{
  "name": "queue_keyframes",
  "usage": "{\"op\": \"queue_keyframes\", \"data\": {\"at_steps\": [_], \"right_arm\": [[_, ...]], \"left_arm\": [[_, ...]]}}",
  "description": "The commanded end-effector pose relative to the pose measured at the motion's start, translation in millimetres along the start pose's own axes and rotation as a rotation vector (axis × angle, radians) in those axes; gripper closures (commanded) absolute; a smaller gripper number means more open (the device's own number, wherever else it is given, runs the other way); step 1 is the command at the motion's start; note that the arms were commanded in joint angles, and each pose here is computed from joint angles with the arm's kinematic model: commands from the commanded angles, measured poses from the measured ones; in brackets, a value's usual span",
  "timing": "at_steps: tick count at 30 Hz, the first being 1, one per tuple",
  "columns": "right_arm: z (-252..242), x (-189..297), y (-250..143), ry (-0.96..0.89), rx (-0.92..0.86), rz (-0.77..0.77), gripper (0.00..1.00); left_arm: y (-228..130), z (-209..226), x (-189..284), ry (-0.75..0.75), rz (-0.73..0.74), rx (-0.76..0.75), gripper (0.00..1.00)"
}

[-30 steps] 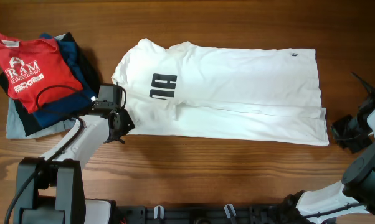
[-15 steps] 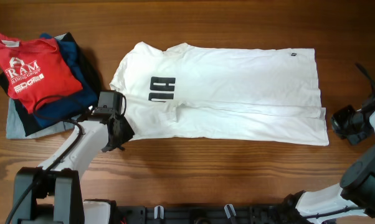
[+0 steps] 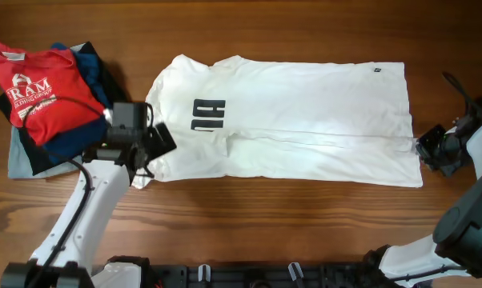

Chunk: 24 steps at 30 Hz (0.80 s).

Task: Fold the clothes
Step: 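Move the left gripper to the shirt's top-left shoulder and grasp it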

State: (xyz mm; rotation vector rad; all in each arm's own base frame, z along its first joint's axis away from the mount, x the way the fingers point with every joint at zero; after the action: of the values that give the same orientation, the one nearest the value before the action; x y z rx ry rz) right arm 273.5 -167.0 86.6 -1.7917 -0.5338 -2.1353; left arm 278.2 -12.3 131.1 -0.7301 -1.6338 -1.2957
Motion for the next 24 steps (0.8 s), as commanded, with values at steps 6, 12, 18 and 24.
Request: {"op": "queue_keyframes", "data": {"at_steps": [6,12,18,24], "right_arm": [[35,45,-8,0.108,0.12,-0.094,0.78],[59,54,-32,0.131,0.238,-0.088,0.65],[64,52,-46,0.117,0.276,-0.051,0.59],[63,52,-47,0.11,0.275,-0.04,0.58]], "left_arm": [[49,-49,30,-0.342,-0.204,-0.22,0.0],[83,-65,8,-0.332,-0.175,-0.246,0.0],[131,-87,-25,-0.327,-0.161,-0.25,0.0],[173,-109,-68,-0.335,-0.191,-0.274,0.0]]}}
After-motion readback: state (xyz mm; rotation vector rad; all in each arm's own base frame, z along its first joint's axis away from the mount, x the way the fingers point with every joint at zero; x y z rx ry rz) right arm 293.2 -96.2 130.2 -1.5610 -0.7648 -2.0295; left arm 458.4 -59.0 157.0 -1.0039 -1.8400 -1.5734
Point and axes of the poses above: each gripper's point midway between its finger pads, its own x axis back along the fingers, its own z axis along the line the jaws close on, y = z × x, the point moved 6 cm from there along x, back along the fingers, and after that the axes turned 9 degrees about -x, right-handed, at the moved point
